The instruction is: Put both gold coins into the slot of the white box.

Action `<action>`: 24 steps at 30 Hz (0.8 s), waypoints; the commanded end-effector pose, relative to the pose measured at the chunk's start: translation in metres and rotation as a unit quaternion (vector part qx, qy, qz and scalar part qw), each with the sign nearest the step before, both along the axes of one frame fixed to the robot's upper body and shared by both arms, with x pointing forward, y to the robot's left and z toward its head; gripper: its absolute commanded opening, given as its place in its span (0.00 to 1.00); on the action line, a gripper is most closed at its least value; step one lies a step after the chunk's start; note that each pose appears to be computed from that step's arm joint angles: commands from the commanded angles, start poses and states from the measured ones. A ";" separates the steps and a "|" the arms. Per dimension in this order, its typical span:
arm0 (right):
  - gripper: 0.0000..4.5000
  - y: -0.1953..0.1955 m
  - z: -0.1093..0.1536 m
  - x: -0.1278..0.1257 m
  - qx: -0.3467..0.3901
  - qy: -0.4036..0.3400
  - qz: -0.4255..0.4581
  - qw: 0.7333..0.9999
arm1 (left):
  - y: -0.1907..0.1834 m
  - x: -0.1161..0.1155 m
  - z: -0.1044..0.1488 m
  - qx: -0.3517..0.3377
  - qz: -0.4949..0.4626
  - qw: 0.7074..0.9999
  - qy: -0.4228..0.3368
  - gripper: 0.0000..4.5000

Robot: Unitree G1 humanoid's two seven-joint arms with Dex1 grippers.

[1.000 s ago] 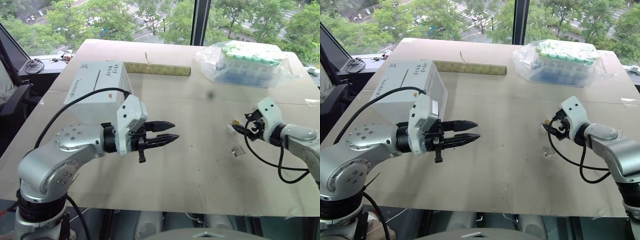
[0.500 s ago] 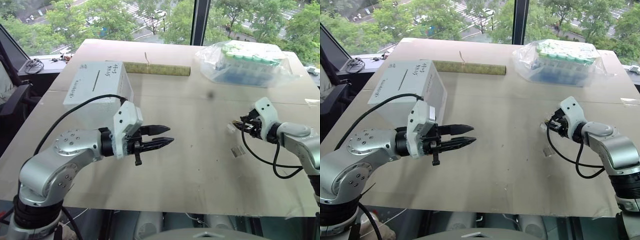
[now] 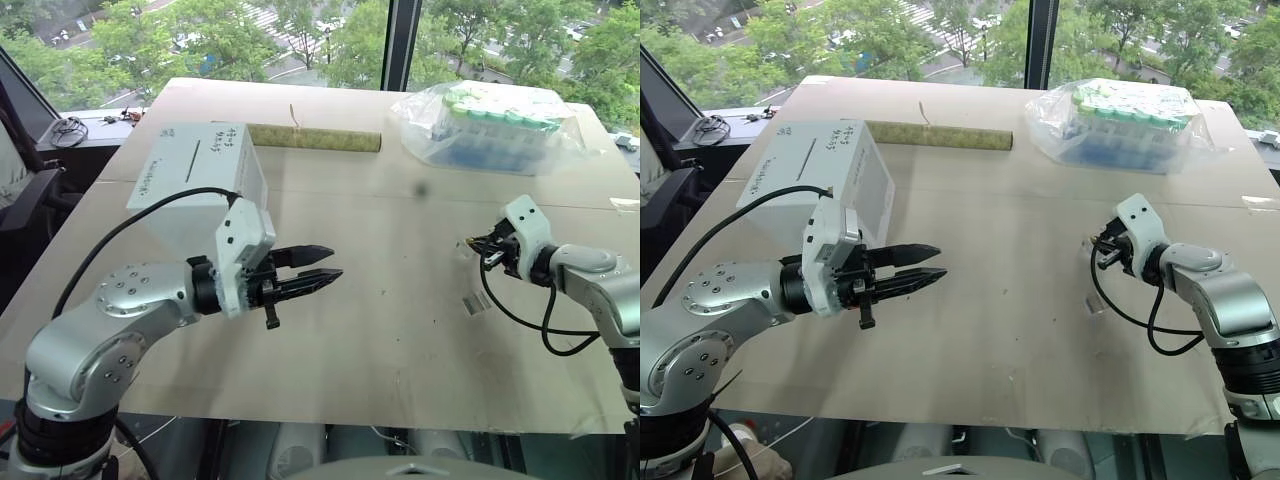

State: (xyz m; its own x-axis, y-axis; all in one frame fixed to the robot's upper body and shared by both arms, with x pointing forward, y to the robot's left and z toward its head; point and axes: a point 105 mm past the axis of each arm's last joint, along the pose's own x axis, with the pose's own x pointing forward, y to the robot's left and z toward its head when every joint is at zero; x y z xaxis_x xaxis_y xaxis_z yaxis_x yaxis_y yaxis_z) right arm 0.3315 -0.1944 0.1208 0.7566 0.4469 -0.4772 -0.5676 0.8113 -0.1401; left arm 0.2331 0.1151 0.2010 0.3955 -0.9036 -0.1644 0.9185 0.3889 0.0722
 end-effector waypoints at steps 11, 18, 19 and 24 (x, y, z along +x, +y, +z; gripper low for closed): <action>0.01 0.072 0.131 -0.071 0.200 -0.106 0.248 0.942 | -0.012 0.018 0.049 -0.134 -0.052 0.986 0.081 0.36; 0.00 0.104 0.162 -0.103 0.224 -0.123 0.329 0.909 | -0.032 0.012 0.069 -0.143 -0.138 0.976 0.086 0.11; 0.00 0.106 0.164 -0.105 0.225 -0.123 0.333 0.908 | -0.035 0.011 0.072 -0.146 -0.150 0.974 0.086 0.11; 0.00 0.109 0.168 -0.111 0.224 -0.122 0.337 0.906 | -0.041 0.008 0.080 -0.146 -0.182 0.969 0.084 0.11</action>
